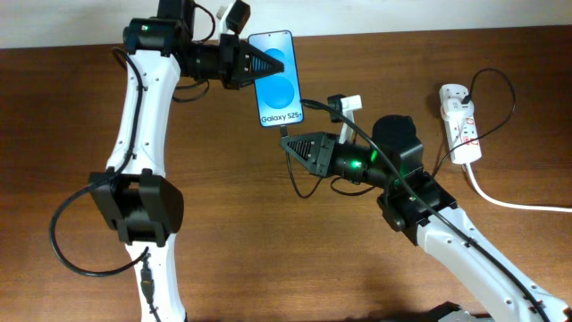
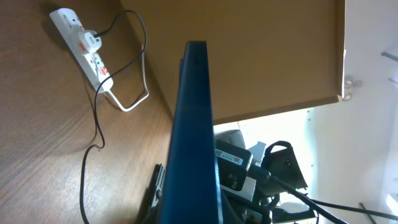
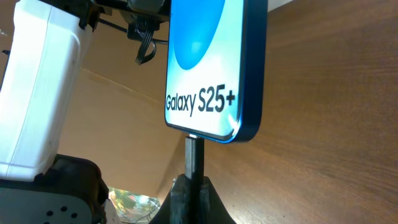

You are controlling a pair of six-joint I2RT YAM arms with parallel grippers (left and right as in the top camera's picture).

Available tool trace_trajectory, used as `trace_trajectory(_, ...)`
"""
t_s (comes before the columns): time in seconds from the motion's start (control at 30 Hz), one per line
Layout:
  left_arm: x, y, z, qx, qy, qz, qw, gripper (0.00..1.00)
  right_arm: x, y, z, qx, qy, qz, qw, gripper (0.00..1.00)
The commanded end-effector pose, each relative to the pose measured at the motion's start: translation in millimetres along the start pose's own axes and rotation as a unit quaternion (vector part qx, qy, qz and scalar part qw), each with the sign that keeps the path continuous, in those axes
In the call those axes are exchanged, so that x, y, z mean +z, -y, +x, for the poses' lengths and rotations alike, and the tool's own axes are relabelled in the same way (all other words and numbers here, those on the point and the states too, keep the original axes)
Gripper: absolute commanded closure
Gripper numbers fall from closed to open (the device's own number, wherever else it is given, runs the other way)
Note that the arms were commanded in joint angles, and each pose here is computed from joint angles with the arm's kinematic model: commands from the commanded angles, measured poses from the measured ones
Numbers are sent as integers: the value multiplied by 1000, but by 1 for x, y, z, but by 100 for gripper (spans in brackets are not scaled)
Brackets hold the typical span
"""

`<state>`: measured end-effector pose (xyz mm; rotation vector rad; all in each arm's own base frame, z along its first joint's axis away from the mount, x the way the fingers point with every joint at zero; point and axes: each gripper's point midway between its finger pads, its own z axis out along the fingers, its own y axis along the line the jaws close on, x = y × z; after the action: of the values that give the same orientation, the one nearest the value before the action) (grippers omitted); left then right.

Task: Plug charger to phone and switch on socket
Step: 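Lower the phone with the left gripper onto the upright plug, then lay the connected phone flat on the table and release both grippers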

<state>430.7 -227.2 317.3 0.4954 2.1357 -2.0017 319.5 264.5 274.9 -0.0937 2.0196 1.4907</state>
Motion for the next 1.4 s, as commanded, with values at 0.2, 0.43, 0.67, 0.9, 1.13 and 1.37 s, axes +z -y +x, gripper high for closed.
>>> trace_trajectory(0.2, 22, 13, 9, -6, -23, 28, 999, 100, -9, 7, -38, -21, 77, 21, 997, 96)
trace_trajectory(0.43, 18, 12, 7, -6, -19, 26, 999, 100, -8, 15, -22, 1, 38, 28, 999, 48)
trace_trajectory(0.67, 3, -65, 15, -17, -33, -200, 979, 100, -9, 22, -14, 14, 19, 38, 999, 17)
trace_trajectory(0.9, -3, -150, 63, -105, -80, -266, 955, 100, -15, 58, 17, 56, -31, 111, 992, 17)
trace_trajectory(1.13, -13, -208, 76, -128, -68, -327, 934, 100, -24, 81, 41, 74, -68, 167, 981, 16)
trace_trajectory(1.37, -17, -249, 81, -149, -69, -348, 923, 100, -26, 84, 46, 70, -77, 173, 979, 16)
